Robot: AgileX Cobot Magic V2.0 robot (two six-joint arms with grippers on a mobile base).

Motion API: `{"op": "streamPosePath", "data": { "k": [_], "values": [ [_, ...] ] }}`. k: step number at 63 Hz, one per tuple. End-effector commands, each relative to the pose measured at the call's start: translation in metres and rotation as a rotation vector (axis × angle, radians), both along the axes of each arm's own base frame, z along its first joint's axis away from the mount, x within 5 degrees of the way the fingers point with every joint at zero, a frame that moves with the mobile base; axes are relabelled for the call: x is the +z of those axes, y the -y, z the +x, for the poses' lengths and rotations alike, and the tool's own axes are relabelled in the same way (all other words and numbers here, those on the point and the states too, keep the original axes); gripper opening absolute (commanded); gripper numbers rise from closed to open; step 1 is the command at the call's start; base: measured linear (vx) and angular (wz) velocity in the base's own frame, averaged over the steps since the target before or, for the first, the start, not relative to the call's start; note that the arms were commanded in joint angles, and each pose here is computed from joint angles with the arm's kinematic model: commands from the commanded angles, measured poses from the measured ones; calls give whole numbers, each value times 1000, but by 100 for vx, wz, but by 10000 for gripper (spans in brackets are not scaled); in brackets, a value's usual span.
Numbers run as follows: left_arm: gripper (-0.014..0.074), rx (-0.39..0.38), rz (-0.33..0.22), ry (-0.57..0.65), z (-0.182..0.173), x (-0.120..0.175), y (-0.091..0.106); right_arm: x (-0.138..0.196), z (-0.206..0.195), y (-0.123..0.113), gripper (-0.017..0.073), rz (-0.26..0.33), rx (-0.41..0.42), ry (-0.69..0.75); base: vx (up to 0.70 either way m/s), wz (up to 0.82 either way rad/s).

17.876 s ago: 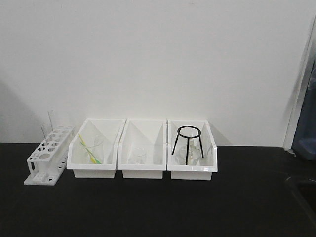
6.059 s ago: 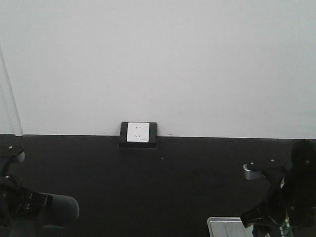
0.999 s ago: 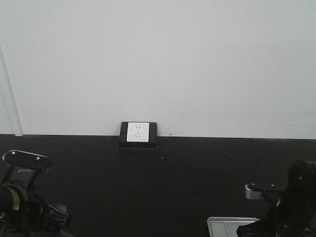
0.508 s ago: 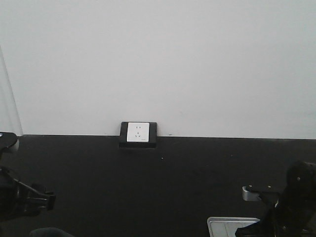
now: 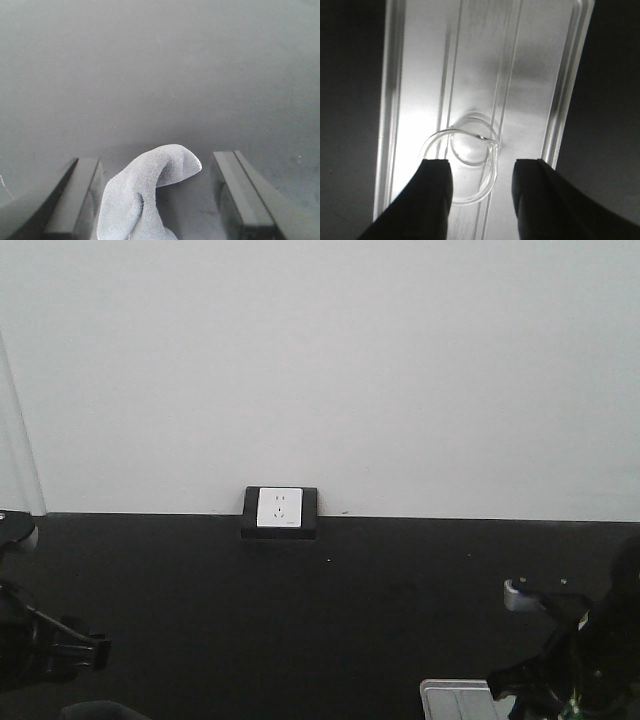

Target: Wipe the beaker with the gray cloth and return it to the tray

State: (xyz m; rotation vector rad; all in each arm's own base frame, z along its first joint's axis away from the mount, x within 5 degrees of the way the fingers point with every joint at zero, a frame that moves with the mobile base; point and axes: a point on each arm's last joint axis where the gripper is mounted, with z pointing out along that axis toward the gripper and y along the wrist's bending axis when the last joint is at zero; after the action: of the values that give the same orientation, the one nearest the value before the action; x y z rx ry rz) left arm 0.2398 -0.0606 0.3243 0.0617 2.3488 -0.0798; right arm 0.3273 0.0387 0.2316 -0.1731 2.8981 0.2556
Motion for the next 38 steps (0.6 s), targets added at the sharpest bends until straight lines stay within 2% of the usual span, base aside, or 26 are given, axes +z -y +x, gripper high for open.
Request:
{"op": "streamPosePath", "data": {
  "k": [1, 12, 20, 25, 33, 38],
  "values": [
    [552, -21, -12, 99, 0, 18, 0, 51, -13, 3, 370, 7, -4, 171, 0, 0],
    [524, -37, 4, 106, -2, 19, -1, 104, -45, 6, 349, 6, 6, 362, 0, 0],
    [427, -48, -26, 165, -13, 20, -2, 134, -69, 8, 242, 2, 19, 484, 0, 0],
    [302, -57, -63, 214, -29, 16, -5, 146, -81, 8, 146, 5, 20, 524, 0, 0],
    [109, -73, -84, 300, -57, 10, -12, 159, -96, 9, -15, 6, 24, 577, 0, 0],
    [-8, -81, -98, 354, -75, 7, -17, 164, -103, 10, -13, 8, 23, 599, 0, 0]
  ]
}}
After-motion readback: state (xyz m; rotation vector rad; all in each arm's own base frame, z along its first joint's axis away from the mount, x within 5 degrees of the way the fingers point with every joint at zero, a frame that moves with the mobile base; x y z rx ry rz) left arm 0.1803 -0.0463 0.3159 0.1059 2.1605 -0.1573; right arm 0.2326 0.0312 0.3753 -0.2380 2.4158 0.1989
